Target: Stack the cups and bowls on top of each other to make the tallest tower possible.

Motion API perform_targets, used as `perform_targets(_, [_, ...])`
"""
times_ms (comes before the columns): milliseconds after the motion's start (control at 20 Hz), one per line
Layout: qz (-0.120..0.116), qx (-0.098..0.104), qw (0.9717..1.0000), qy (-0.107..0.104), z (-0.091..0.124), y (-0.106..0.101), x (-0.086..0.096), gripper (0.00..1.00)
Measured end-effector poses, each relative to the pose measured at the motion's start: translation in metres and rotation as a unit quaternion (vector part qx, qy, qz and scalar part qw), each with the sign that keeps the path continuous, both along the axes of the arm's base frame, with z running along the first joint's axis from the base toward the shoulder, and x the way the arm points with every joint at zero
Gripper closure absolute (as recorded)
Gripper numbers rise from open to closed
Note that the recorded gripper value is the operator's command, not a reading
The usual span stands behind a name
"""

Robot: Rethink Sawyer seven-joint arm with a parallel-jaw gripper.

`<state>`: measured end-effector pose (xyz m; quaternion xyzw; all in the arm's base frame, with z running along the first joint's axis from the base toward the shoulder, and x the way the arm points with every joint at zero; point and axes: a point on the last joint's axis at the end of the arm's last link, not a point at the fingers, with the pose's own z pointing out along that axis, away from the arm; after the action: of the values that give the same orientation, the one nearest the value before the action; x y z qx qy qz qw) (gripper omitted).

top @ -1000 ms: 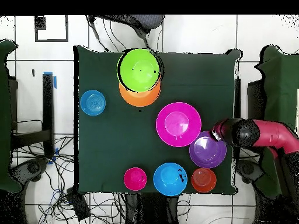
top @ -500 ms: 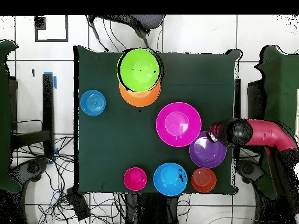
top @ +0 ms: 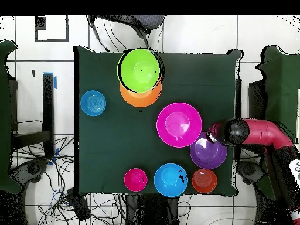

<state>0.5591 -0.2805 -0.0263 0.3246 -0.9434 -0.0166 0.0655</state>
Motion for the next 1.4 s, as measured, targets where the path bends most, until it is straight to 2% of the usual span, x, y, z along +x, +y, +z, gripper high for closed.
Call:
perform_targets(500, [-0.003,-0.004,1.0,0.008,-0.004,-0.004,-0.007,0.0])
perform_targets(850, [-0.002,-0.015,0.9997,0.019,-0.008,-0.006,-0.011,0.0])
perform_targets(900, [-0.001,-0.017,0.9996,0.02,-0.009,-0.006,-0.011,1.0])
perform_targets(1400, [0.001,-0.023,0.9993,0.028,-0.007,-0.006,-0.009,1.0])
